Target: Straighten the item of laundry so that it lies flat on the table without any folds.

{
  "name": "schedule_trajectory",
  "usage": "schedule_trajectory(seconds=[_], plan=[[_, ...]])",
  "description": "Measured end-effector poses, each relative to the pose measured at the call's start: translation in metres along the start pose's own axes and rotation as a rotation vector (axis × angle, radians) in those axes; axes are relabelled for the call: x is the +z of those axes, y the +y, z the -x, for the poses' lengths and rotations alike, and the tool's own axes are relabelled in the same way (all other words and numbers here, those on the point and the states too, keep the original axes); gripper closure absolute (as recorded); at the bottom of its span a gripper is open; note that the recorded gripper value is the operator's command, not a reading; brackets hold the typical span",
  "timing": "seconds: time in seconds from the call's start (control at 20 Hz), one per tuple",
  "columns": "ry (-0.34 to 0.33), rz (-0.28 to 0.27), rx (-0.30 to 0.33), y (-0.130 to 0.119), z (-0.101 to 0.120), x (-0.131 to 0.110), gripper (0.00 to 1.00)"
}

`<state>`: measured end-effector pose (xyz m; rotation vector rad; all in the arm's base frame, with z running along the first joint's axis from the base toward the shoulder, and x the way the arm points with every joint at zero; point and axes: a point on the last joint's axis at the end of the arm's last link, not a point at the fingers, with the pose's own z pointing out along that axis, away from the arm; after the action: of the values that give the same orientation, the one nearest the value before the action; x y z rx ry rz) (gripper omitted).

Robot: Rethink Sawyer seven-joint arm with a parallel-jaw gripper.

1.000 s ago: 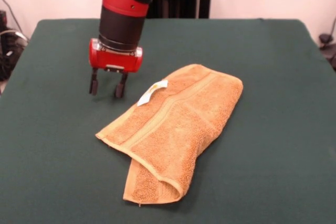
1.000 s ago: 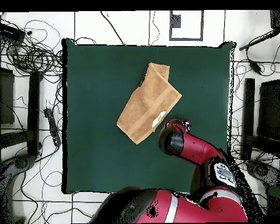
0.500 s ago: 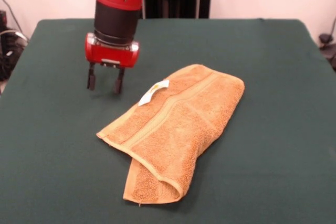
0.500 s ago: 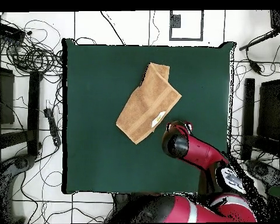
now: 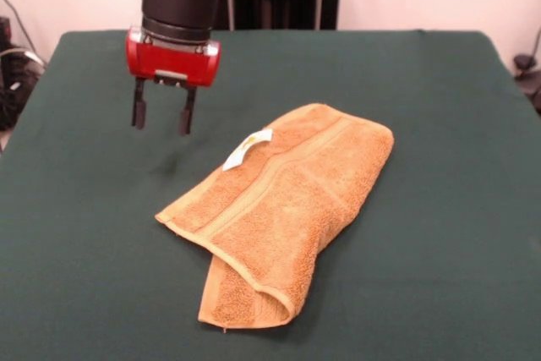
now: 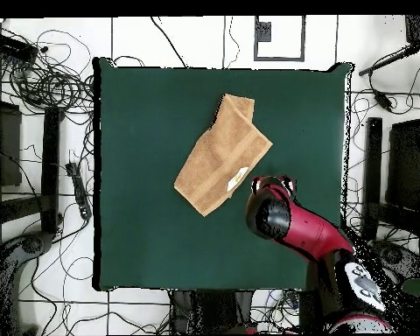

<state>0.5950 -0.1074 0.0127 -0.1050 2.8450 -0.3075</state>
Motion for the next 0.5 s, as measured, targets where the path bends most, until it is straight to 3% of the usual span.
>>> schedule_trajectory(seconds=[0.5], plan=[[-0.033, 0.051, -0.019, 0.028, 0.016, -0.001, 0.0]])
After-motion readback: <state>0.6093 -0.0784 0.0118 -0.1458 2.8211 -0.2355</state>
